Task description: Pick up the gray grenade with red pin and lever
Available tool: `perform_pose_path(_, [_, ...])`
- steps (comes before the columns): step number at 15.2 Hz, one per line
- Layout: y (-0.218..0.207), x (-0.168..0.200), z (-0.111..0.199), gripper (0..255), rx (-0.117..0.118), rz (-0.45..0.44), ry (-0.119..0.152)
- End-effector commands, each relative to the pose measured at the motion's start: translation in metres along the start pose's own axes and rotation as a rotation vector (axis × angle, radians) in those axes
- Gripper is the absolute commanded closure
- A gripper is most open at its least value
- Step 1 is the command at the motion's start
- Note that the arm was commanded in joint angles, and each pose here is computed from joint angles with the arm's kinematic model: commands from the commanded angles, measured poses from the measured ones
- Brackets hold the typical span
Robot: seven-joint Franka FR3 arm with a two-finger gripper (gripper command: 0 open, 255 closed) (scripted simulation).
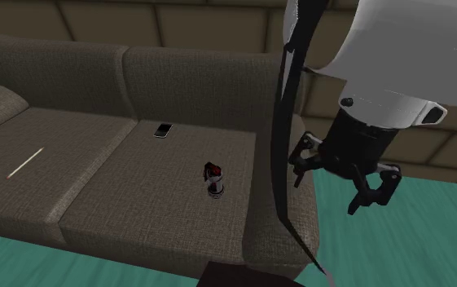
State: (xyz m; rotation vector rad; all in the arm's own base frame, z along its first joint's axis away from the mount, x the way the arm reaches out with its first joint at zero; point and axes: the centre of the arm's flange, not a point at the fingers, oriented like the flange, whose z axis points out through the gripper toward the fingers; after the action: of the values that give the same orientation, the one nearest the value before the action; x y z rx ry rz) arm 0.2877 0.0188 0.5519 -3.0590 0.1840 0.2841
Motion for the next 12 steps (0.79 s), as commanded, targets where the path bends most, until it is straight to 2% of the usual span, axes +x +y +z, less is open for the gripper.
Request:
perform_pose_path(1, [0.0,0.0,0.0,0,0.0,0.0,0.0])
perform_pose_path(12, [-0.119,0.046,0.07,0,-0.014,0.019,0.038])
